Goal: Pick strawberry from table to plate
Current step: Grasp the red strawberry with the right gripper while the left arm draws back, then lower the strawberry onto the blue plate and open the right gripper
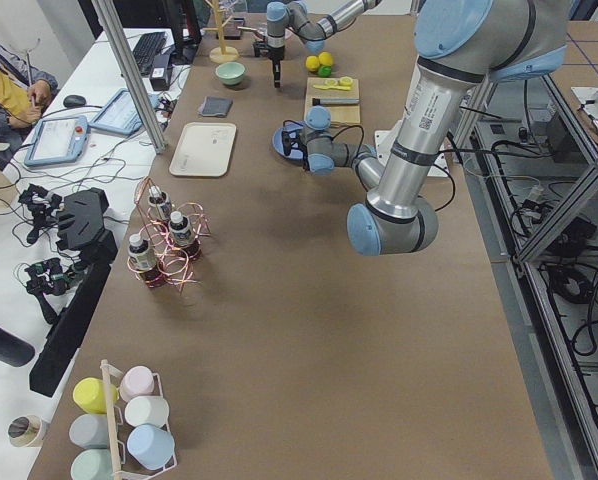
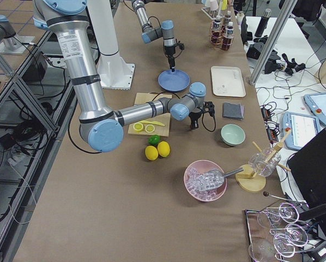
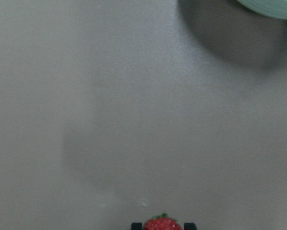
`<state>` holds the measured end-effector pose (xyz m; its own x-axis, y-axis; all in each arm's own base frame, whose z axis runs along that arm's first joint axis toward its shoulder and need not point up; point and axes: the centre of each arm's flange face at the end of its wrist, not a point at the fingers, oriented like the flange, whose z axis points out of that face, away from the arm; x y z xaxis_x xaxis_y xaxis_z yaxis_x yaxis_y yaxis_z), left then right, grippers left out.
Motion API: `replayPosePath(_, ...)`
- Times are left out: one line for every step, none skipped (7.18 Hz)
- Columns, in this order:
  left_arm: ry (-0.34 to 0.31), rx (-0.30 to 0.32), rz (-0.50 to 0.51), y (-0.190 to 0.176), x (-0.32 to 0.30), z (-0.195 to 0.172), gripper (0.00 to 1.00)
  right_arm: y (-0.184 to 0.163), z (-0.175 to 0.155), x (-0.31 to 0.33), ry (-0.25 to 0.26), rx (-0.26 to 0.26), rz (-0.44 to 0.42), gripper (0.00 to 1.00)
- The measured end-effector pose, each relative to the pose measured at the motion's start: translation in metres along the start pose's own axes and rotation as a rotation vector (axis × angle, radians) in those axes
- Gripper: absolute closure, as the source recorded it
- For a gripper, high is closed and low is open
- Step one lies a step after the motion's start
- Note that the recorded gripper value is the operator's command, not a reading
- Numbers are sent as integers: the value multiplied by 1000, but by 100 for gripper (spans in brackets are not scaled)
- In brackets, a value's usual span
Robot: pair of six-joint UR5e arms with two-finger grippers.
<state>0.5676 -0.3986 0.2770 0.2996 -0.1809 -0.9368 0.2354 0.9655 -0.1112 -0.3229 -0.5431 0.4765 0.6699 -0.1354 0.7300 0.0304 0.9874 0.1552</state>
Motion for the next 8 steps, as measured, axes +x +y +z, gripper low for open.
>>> replayPosePath(6,11,-2,-11,0,-7,17,2,-17,-35,-42,23,34,100)
replayPosePath(10,25,-4,-34,-4,-20,17,8,-29,-86,-90,41,79,100)
replayPosePath(6,32,17,-58,-15,-36,17,28,-29,-146,-127,54,123,100)
replayPosePath(-4,35,64,-83,-36,-58,17,60,-16,-209,-146,70,158,100)
replayPosePath(-15,34,101,-108,-58,-82,17,93,-4,-268,-151,77,187,100)
replayPosePath(-24,33,121,-128,-76,-101,17,119,4,-318,-144,78,206,100)
replayPosePath(-27,37,133,-139,-86,-114,15,139,8,-355,-135,80,215,100)
replayPosePath(-27,41,138,-143,-91,-121,14,148,10,-373,-127,83,218,100)
